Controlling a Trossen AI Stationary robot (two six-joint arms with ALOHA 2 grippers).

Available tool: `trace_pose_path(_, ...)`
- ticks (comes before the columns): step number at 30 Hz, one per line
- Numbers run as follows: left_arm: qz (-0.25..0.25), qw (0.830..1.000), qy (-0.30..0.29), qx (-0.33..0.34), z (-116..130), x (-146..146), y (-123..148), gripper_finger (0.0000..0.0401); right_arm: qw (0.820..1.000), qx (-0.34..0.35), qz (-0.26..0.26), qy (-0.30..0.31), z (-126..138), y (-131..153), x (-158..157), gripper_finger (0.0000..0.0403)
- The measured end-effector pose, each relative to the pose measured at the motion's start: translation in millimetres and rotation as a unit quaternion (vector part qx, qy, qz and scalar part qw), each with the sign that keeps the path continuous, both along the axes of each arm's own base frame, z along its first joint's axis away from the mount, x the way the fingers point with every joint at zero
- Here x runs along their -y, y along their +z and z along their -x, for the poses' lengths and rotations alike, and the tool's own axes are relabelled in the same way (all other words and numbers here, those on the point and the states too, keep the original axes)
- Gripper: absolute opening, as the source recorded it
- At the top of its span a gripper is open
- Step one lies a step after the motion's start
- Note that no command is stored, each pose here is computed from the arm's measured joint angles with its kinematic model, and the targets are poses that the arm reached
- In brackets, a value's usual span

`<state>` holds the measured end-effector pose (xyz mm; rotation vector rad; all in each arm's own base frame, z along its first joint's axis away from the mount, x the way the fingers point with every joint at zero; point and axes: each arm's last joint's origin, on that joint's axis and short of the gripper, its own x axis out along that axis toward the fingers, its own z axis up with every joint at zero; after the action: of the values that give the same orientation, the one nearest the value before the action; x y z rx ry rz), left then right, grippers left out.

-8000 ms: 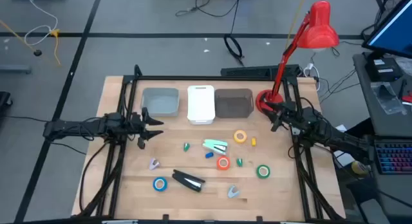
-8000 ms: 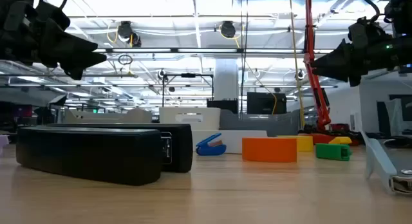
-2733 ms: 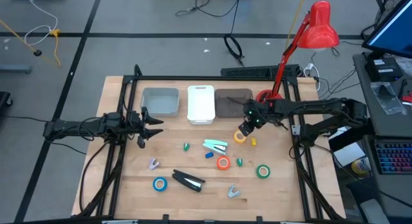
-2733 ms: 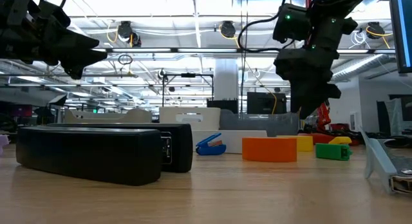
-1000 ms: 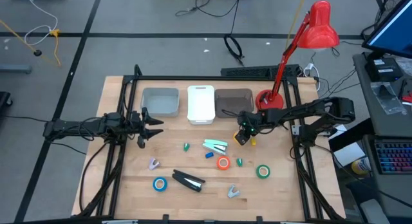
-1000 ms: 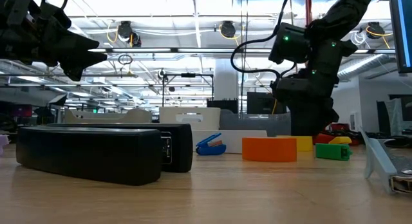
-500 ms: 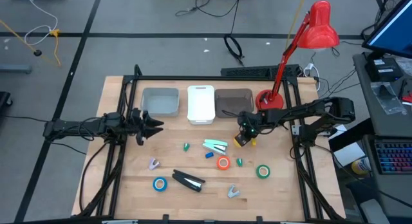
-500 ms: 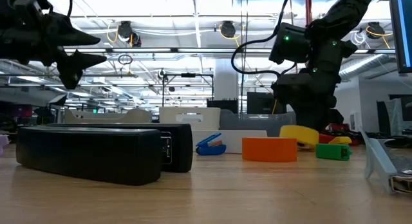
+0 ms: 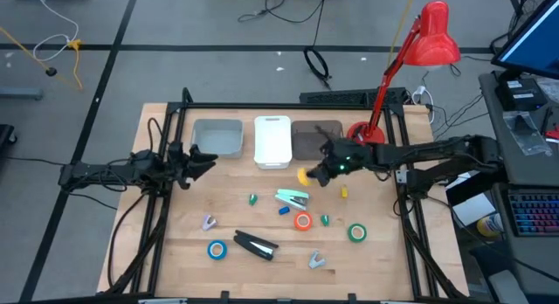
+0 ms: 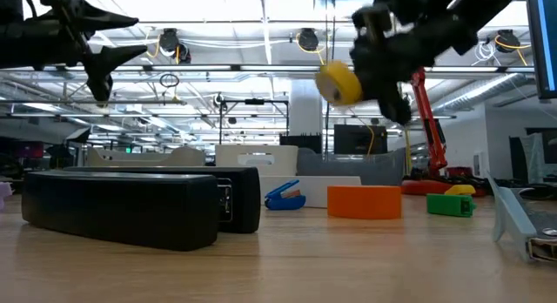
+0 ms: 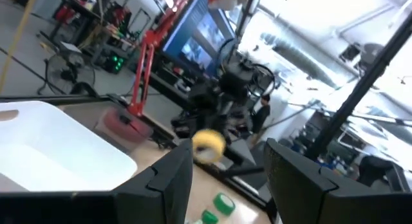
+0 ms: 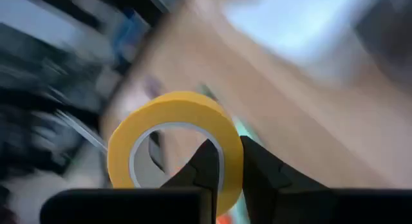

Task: Pick and place Stapler, Stapler remover, tape
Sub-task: Put the yellow tape into the gray bin

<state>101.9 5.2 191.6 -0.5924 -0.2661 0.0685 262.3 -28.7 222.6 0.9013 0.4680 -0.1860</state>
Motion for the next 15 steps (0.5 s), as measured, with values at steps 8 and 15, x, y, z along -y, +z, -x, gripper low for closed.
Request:
trace_pose_path(8,0.026,0.999,0.009,0.037,-1.0,-0.9,6.5,0.0189,0.982,0.177,0.04,-0.042,-16.2,27.9,2.7,0.0032)
trace_pose_path(15,0.021,0.998,0.039,0.053,-11.8,-2.7,15.8,0.0189,0.978,0.201,0.039,-0.039,-41.1,24.3,4.0,0.0032)
